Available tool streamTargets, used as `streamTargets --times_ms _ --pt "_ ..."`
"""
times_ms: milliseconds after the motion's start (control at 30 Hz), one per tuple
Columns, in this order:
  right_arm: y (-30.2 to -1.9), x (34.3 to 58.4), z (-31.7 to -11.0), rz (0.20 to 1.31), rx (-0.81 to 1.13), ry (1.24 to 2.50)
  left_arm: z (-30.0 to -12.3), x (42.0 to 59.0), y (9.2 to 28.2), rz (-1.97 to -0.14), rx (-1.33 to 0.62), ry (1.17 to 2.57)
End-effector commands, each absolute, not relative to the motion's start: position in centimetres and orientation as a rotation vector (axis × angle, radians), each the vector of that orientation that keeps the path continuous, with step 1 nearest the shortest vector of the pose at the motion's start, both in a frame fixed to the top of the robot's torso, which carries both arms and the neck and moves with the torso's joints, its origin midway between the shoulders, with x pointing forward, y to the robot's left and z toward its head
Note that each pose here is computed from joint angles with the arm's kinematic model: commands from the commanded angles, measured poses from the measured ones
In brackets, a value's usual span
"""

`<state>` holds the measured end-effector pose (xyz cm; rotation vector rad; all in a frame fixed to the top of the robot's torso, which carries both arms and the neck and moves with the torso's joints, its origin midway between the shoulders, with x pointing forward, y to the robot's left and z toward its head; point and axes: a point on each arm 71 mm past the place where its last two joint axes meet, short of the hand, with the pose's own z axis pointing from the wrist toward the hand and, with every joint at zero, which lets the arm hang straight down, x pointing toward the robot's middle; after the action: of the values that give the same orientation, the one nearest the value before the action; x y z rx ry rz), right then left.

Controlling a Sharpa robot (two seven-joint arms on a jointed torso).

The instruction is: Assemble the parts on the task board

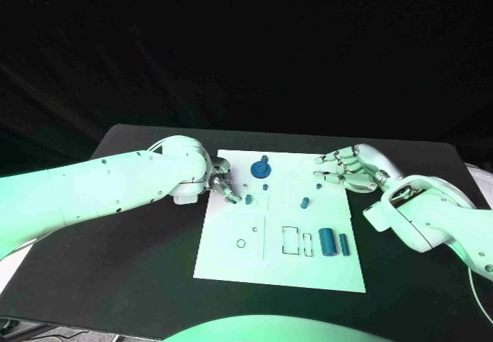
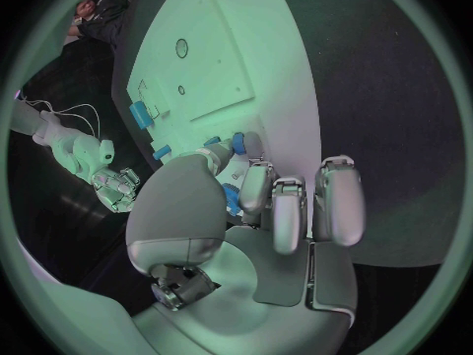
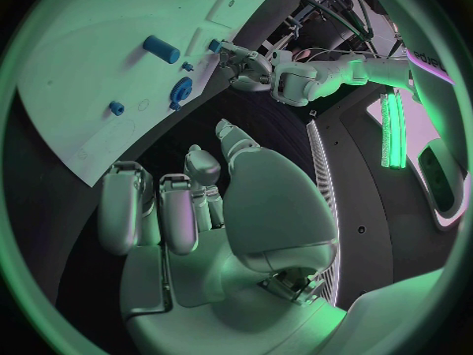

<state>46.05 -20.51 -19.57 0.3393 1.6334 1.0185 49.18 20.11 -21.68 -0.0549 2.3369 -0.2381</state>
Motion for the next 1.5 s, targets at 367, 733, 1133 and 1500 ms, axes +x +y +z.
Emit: streamTargets --times_ms 367,733,1133,1500 --pt "-20.3 46.0 -19.6 1.026 0.329 1.645 -21.6 49.2 19.7 -0.197 0.010 2.358" --pt "-20.2 46.0 -19.6 1.028 0.329 1.645 -21.6 49.4 19.0 -0.214 0.003 2.345" --pt "-20.3 46.0 -19.6 1.026 0.329 1.646 -21.8 49.7 18.8 -0.208 -0.003 2.356" --pt "-20.3 45.9 -19.6 1.026 0.329 1.647 -22.0 50.1 19.2 -0.191 -0.012 2.364"
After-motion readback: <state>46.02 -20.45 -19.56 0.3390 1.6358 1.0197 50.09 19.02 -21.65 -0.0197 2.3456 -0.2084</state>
